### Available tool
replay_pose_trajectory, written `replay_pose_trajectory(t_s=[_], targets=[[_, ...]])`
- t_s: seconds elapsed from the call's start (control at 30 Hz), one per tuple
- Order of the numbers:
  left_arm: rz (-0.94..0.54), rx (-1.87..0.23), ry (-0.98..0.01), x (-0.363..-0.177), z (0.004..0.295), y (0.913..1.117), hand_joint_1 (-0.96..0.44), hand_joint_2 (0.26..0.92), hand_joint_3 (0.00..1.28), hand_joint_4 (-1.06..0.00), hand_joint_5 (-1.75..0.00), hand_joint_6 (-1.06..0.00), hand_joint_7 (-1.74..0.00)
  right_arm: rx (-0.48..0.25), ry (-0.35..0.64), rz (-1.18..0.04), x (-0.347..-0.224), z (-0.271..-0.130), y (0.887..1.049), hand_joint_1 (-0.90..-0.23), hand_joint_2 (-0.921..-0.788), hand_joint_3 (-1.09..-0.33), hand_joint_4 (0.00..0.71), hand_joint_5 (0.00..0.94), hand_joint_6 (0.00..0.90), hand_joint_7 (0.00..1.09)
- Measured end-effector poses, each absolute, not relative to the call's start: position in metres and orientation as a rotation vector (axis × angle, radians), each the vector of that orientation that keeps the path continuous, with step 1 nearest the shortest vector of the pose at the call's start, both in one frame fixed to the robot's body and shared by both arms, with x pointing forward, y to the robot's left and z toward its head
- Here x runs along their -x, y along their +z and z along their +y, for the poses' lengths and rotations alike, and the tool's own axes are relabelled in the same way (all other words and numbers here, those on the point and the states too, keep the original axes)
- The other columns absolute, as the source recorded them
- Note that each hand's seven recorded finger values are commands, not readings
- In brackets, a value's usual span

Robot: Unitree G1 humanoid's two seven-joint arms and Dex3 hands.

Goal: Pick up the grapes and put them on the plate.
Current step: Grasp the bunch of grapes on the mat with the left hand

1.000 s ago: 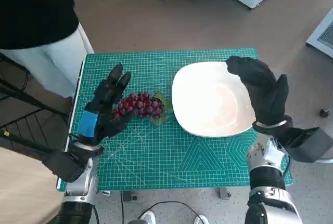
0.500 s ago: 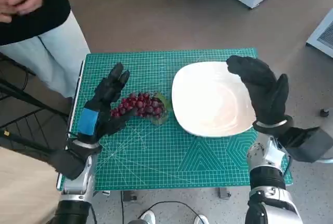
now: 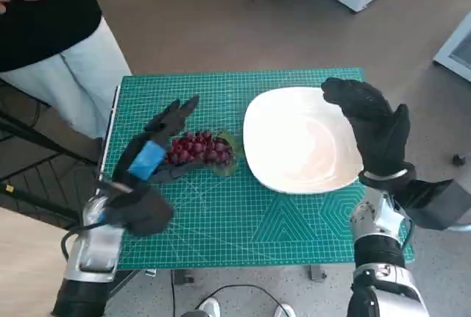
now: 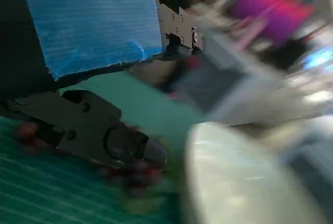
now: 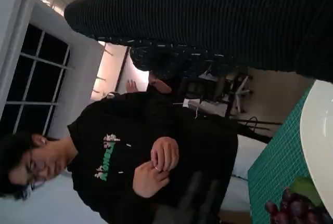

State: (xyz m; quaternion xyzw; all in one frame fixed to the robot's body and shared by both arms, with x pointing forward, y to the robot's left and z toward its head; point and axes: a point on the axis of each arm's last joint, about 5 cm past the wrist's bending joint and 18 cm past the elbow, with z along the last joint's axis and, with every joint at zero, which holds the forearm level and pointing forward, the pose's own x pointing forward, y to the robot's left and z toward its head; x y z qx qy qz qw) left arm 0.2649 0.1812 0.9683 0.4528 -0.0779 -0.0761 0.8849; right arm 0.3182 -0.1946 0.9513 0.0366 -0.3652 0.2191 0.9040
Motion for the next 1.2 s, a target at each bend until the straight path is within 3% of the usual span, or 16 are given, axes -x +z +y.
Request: replay_pose_trajectory(t_s=[0.47,1.2], targets=[[0.065,-1.171,-0.147,-0.295,0.137,0.983,-0.41,0.752,0.00,0.00,0.00,-0.19,0.00,-0.074,0.451,-0.751,-0.319,-0.196,0.952,-0.581,-0.921,-0.576,0.348,0.000,0.430,0.00],[0.279,-1.271,-0.184,-0.332,0.121,0.965,-0.44,0.764,0.00,0.00,0.00,-0.16,0.00,-0.075,0.450,-0.747,-0.320,-0.199,0.954,-0.577,-0.921,-0.575,0.353,0.002,0.432,0.00]])
